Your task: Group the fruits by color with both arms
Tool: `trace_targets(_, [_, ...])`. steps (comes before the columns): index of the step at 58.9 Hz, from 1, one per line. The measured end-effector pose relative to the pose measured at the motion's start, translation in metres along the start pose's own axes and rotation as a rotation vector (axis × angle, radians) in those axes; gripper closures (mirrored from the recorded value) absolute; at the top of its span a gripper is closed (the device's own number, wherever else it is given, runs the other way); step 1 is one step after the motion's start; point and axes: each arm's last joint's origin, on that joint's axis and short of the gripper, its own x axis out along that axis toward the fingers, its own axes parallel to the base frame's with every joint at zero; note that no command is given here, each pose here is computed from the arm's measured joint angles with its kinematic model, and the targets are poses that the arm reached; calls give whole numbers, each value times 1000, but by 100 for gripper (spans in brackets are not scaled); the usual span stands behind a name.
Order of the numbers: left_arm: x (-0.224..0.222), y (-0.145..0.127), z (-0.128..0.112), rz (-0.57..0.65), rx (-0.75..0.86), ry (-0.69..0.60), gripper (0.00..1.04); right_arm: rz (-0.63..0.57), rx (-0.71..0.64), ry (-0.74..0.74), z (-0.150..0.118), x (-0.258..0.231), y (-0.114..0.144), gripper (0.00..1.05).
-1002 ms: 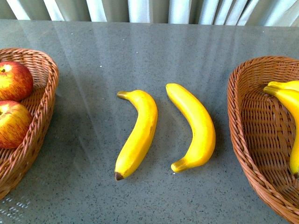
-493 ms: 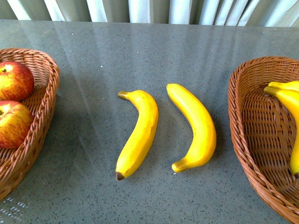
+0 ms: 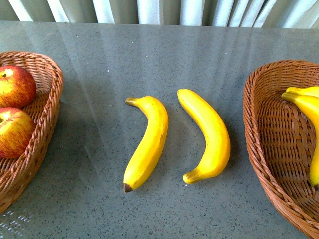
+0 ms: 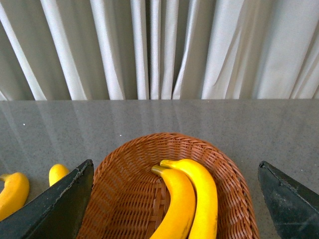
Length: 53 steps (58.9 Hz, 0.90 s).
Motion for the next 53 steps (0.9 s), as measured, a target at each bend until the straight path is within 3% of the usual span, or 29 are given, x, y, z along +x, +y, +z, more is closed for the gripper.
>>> trace_targets(5, [0, 0, 0, 0, 0, 0, 9, 46, 131, 166, -6, 2, 0, 9])
trace_targets(18, [0, 0, 0, 0, 0, 0, 9, 81, 174, 108, 14, 0, 14, 9])
trace_targets(32, [0, 0, 0, 0, 0, 0, 9, 85, 284, 196, -4, 3, 22, 9])
trace_targets(53, [0, 0, 0, 0, 0, 0, 9, 31, 188, 133, 1, 3, 24, 9])
